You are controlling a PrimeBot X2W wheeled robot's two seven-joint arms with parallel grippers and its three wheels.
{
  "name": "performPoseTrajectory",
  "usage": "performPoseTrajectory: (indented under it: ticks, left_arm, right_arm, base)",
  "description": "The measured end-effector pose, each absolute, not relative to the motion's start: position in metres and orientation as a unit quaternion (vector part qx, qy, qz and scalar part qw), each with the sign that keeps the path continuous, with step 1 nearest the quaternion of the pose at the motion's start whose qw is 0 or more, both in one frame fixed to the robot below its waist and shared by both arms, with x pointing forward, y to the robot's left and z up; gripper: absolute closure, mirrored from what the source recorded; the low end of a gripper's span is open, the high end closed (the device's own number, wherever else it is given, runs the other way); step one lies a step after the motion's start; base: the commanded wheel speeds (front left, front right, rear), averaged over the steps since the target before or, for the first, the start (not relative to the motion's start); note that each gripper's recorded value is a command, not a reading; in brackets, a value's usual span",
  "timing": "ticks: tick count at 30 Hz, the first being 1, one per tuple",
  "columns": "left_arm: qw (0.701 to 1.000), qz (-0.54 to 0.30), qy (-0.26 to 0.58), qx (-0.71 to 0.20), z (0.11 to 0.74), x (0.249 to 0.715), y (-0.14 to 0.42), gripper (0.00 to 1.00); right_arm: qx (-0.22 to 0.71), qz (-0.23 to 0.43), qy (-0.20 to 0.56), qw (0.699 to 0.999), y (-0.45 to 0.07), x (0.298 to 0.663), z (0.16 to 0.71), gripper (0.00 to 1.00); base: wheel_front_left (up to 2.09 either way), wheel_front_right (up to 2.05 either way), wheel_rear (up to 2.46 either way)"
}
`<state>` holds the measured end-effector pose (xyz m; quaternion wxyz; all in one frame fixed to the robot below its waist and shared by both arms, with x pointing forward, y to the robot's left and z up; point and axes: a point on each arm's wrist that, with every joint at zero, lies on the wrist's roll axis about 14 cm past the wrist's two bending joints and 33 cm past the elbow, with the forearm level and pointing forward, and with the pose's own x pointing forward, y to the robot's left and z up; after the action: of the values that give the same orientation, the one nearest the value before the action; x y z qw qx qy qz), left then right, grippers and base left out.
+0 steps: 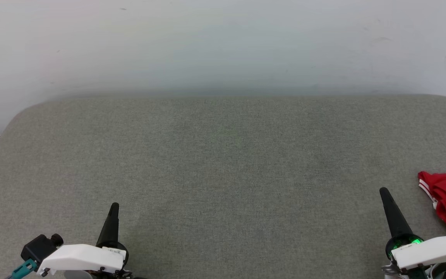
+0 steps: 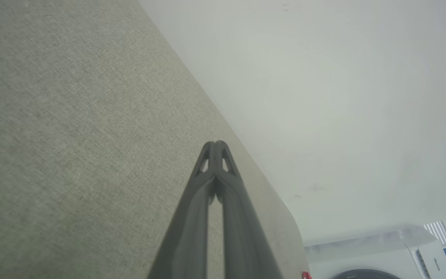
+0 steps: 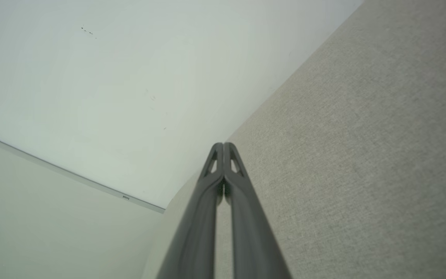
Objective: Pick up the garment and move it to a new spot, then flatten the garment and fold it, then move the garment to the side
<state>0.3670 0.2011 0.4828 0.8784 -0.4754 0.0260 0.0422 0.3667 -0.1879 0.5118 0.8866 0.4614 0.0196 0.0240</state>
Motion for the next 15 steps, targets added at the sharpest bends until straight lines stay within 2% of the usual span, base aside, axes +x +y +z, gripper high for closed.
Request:
performPoseTrajectory:
  ticks: [15]
  left_arm:
    - [0.839, 0.038, 0.023, -0.543, 0.4862, 0.3721, 0.2017, 1.0]
  right_arm:
    - [0.533, 0.016, 0.017, 0.846, -0.1907, 0.3719, 0.509, 1.0]
  base:
    - [0.0, 0.0, 0.0]
